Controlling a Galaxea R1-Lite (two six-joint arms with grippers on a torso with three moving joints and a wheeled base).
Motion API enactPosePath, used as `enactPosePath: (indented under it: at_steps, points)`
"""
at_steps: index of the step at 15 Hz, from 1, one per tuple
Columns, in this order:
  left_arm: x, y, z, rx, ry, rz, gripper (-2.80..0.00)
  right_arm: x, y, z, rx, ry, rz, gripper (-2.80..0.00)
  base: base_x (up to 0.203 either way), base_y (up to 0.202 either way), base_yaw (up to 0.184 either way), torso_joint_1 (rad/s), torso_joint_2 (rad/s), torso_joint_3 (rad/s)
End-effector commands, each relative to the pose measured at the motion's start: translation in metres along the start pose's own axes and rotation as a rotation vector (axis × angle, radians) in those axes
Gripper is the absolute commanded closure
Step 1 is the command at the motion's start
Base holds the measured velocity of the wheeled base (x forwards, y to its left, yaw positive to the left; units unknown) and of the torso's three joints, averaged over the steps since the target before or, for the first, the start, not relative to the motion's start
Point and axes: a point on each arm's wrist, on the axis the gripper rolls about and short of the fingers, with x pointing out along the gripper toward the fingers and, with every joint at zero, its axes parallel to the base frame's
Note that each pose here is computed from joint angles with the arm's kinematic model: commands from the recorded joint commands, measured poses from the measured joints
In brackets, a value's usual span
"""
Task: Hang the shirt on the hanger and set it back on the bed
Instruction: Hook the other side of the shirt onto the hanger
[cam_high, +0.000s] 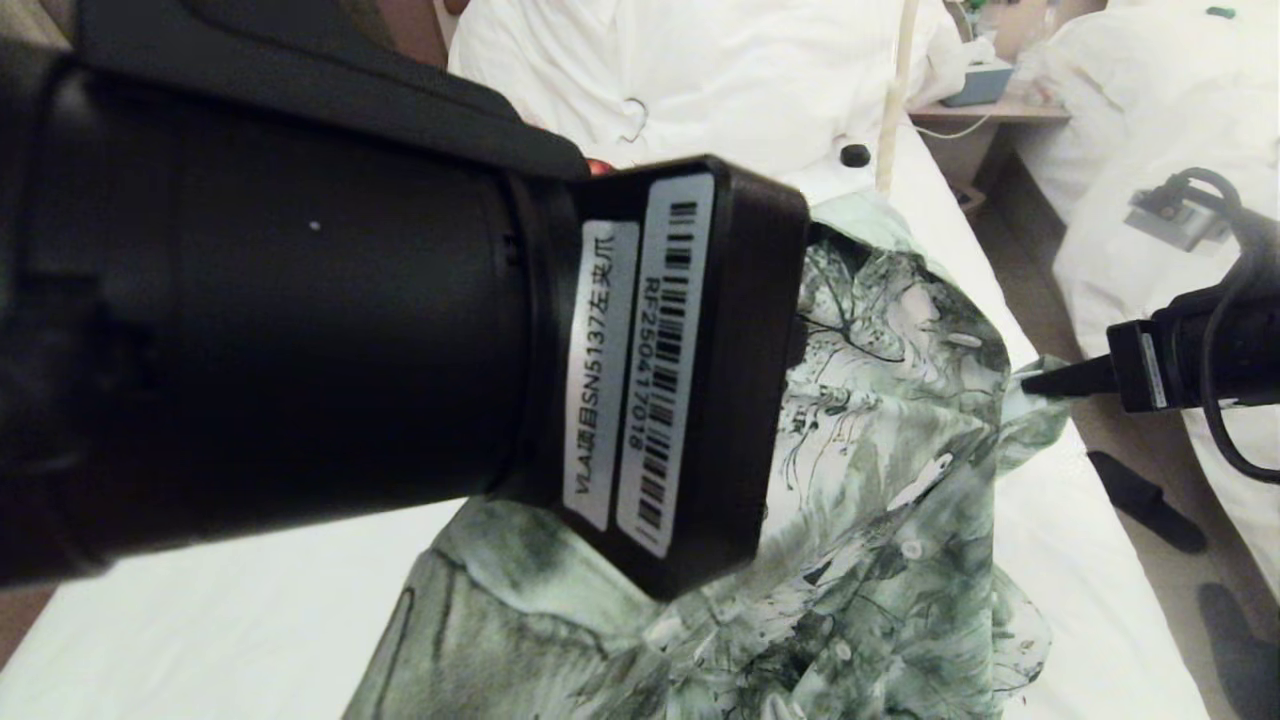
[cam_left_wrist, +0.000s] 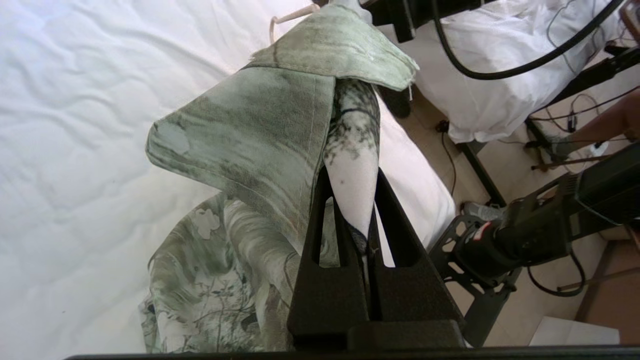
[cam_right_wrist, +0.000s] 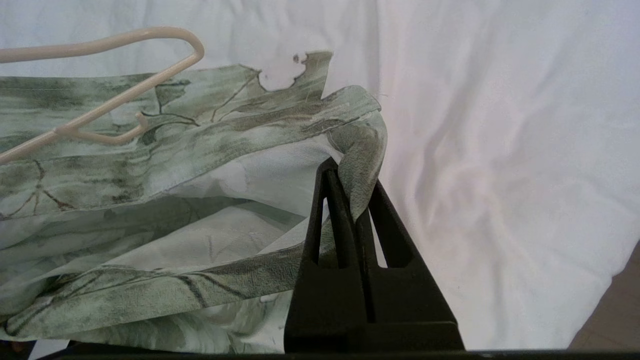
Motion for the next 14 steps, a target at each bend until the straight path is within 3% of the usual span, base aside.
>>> enactPosePath:
  at_steps: [1, 7, 14]
  points:
    - [-0.003, -0.003, 0.001, 0.0, -0.006, -0.013, 0.0, 0.003, 0.001, 0.002, -0.005, 0.003, 0.007, 0.0, 0.0, 0.0, 0.0, 0.0, 0.0, 0.0]
    - [-0.02, -0.018, -0.001, 0.002, 0.005, -0.102, 0.0, 0.001, 0.008, 0.014, -0.066, -0.036, 0.019, 0.0, 0.0, 0.0, 0.0, 0.0, 0.0, 0.0]
    - [-0.013, -0.036, 0.001, -0.008, 0.018, -0.154, 0.0, -0.004, 0.025, 0.022, -0.129, -0.076, 0.05, 0.0, 0.0, 0.0, 0.0, 0.0, 0.0, 0.0]
